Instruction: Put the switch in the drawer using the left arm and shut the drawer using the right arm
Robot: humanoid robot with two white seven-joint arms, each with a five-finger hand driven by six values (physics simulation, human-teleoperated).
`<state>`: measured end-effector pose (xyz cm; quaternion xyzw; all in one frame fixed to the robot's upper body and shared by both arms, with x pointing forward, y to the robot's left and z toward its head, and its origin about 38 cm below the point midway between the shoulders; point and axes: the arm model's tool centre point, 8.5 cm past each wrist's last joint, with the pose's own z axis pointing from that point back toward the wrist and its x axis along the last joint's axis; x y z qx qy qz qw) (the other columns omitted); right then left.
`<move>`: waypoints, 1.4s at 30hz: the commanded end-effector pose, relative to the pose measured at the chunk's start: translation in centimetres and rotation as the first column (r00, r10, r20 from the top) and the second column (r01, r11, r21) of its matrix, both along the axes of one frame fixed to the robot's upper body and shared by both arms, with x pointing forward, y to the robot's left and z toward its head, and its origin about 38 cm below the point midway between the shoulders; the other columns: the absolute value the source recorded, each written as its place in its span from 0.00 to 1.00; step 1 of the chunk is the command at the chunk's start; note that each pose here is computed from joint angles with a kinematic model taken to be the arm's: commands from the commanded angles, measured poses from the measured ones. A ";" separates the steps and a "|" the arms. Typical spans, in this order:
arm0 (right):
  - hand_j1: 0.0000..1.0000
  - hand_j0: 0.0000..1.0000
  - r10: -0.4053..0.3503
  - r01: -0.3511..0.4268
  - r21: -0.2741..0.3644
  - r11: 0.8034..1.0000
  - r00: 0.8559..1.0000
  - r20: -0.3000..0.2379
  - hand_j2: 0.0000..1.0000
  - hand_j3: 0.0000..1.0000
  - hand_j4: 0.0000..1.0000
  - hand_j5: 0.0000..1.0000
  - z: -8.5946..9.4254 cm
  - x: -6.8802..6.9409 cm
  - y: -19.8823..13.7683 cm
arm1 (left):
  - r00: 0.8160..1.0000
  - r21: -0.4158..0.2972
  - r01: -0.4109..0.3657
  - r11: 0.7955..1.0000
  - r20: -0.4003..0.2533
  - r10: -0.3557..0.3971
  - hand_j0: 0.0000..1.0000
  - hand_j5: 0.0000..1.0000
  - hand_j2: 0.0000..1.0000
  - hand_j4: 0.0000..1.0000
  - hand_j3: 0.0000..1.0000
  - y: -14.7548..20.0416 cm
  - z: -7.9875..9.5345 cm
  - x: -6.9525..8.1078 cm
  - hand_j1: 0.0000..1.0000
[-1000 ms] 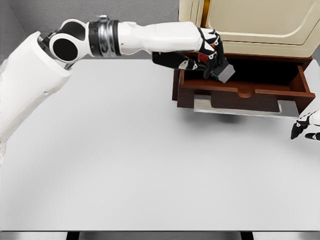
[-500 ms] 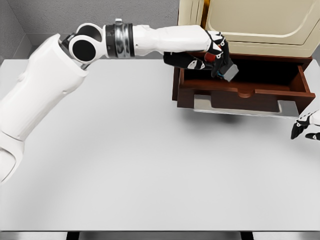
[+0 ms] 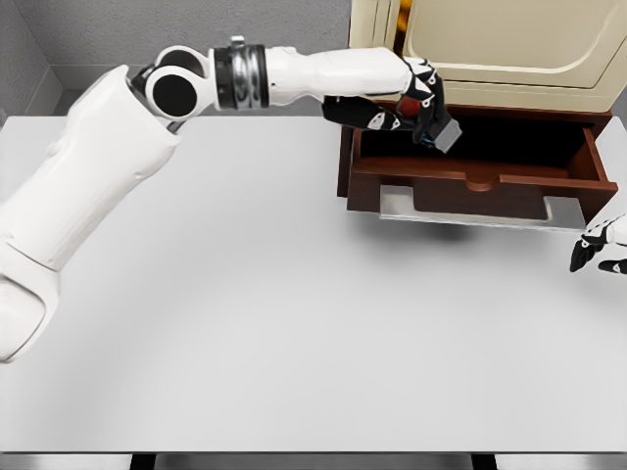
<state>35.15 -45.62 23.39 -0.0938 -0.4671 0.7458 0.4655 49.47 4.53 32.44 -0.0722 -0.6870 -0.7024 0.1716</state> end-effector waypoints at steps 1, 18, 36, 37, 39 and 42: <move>0.52 0.52 -0.004 0.004 0.003 1.000 1.000 0.000 0.52 0.52 0.52 0.52 0.1 0.0 -0.1 | 1.000 -0.006 0.001 1.000 -0.006 -0.001 0.33 0.33 0.33 0.33 0.33 -0.3 0.0 0.0 0.33; 0.52 0.52 -0.005 0.005 0.002 1.000 1.000 0.000 0.52 0.52 0.52 0.52 0.1 0.0 -0.1 | 0.998 -0.005 -0.029 1.000 -0.054 0.028 0.33 0.33 0.33 0.33 0.33 -0.9 -1.2 1.0 0.33; 0.52 0.52 -0.004 0.004 0.002 1.000 1.000 0.000 0.52 0.52 0.52 0.52 0.1 0.0 -0.1 | 0.998 -0.011 -0.038 0.999 -0.054 0.038 0.76 0.76 0.76 0.76 0.76 -0.4 -1.0 1.3 0.76; 0.52 0.52 -0.004 0.004 0.002 1.000 1.000 0.000 0.52 0.52 0.52 0.52 0.1 0.0 -0.1 | 0.998 -0.011 -0.038 0.999 -0.054 0.038 0.78 0.78 0.78 0.78 0.78 -0.4 -1.0 1.3 0.78; 0.52 0.52 -0.004 0.004 0.002 1.000 1.000 0.000 0.52 0.52 0.52 0.52 0.1 0.0 -0.1 | 0.997 -0.010 -0.045 0.999 -0.062 0.045 0.80 0.80 0.80 0.80 0.80 -0.2 -1.2 1.4 0.80; 0.52 0.52 -0.006 0.006 -0.004 1.000 1.000 0.000 0.52 0.52 0.52 0.52 0.2 0.0 -0.2 | 0.997 -0.017 -0.044 0.999 -0.063 0.043 0.89 0.89 0.89 0.89 0.89 -0.3 -1.0 1.4 0.89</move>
